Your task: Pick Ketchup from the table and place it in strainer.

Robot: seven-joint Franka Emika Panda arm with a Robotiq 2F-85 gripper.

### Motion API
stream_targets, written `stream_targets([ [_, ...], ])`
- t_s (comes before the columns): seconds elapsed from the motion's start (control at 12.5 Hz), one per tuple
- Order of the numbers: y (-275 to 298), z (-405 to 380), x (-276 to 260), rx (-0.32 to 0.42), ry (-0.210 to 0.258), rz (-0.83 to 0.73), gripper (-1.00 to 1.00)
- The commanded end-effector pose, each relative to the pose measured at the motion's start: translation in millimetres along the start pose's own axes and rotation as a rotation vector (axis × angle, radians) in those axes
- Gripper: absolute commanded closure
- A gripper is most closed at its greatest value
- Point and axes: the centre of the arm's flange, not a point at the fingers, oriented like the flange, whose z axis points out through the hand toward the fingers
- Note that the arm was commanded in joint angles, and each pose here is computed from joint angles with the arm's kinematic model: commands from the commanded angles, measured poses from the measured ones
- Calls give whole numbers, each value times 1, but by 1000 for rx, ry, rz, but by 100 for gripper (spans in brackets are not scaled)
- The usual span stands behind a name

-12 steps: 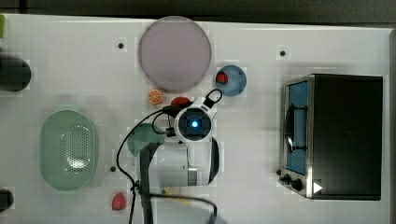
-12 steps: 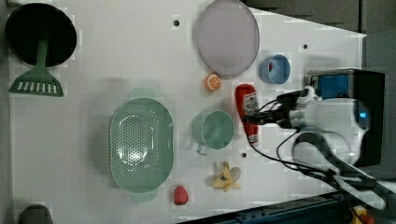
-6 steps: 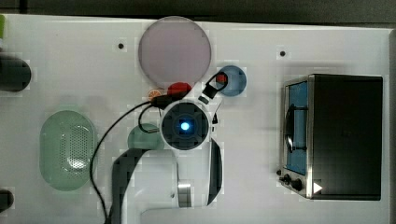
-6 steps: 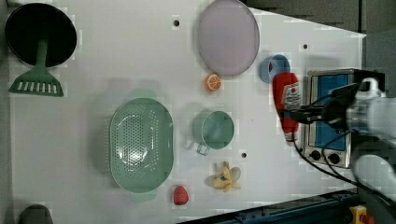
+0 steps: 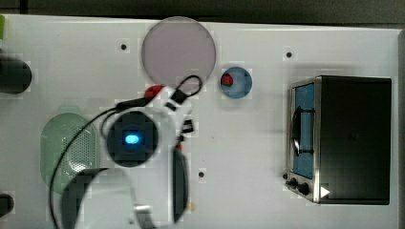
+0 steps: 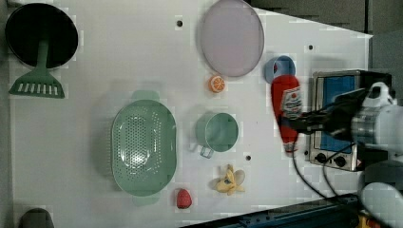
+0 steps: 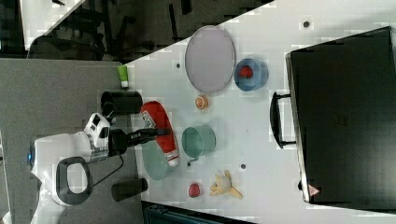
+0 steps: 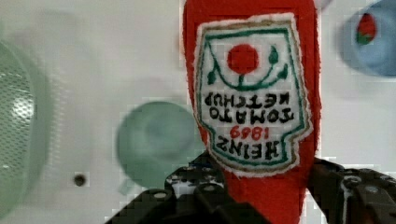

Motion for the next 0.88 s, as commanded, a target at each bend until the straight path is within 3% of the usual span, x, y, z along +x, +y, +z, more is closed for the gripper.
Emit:
stream_targets([
  [0.08, -85, 5, -5, 20, -15, 138, -9],
  [0.48, -180, 30, -7, 86, 36, 234, -9],
  [0.88, -242, 82, -8, 238, 39, 329, -9],
])
